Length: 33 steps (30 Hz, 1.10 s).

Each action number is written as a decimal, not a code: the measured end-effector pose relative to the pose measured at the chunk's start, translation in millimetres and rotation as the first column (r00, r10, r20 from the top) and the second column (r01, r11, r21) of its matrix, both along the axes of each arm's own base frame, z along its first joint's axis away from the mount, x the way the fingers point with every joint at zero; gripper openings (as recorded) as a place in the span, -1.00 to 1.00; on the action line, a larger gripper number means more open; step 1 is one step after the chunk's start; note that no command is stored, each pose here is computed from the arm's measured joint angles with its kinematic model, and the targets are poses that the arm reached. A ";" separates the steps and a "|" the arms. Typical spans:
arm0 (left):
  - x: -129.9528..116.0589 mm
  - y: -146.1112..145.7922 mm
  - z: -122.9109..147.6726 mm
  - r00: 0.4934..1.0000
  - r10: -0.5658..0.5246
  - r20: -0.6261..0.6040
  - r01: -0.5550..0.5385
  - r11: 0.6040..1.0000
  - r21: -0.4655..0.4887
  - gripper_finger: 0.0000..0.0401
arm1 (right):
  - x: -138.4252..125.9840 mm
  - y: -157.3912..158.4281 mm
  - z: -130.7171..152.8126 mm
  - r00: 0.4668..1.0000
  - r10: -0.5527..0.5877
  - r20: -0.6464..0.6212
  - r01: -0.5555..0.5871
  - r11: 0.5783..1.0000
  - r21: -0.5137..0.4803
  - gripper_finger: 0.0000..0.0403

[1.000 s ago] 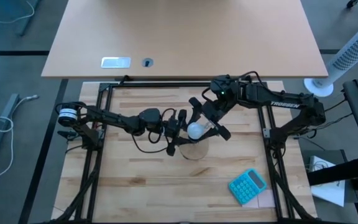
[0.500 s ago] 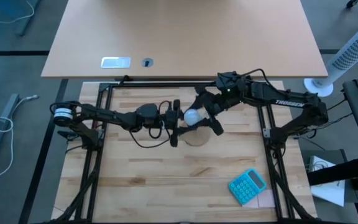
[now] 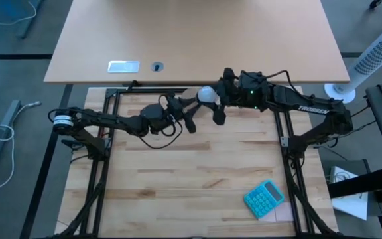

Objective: Screw lightbulb
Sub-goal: Insert the lightbulb into the lamp

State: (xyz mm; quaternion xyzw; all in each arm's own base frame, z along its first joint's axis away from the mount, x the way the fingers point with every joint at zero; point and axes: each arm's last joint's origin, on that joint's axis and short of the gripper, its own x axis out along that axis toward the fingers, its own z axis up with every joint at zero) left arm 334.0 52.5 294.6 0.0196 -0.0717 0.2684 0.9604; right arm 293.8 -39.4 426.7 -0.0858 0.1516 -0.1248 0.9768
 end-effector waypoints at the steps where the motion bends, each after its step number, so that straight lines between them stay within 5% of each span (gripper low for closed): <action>1: 0.0 0.1 -0.1 1.000 0.002 -0.003 -0.002 1.000 0.003 -0.47 | 0.2 0.0 -0.4 1.000 0.000 -0.002 0.000 1.000 -0.001 0.21; 13: 3.7 -3.1 -7.3 0.990 -0.119 -0.075 0.124 0.991 0.059 -0.65 | 0.8 2.7 -2.7 0.999 0.052 -0.001 -0.052 0.997 0.057 0.19; 23: 9.7 -8.7 -40.5 0.943 -0.168 -0.289 0.173 0.985 -0.007 -0.64 | 9.4 5.4 -50.3 0.992 0.076 -0.101 -0.056 0.980 0.189 0.18; 33: -21.1 -22.4 -65.6 0.894 -0.209 -0.395 0.209 0.977 -0.046 -0.64 | 12.7 6.0 -78.1 0.995 0.064 -0.077 -0.044 0.970 0.237 0.18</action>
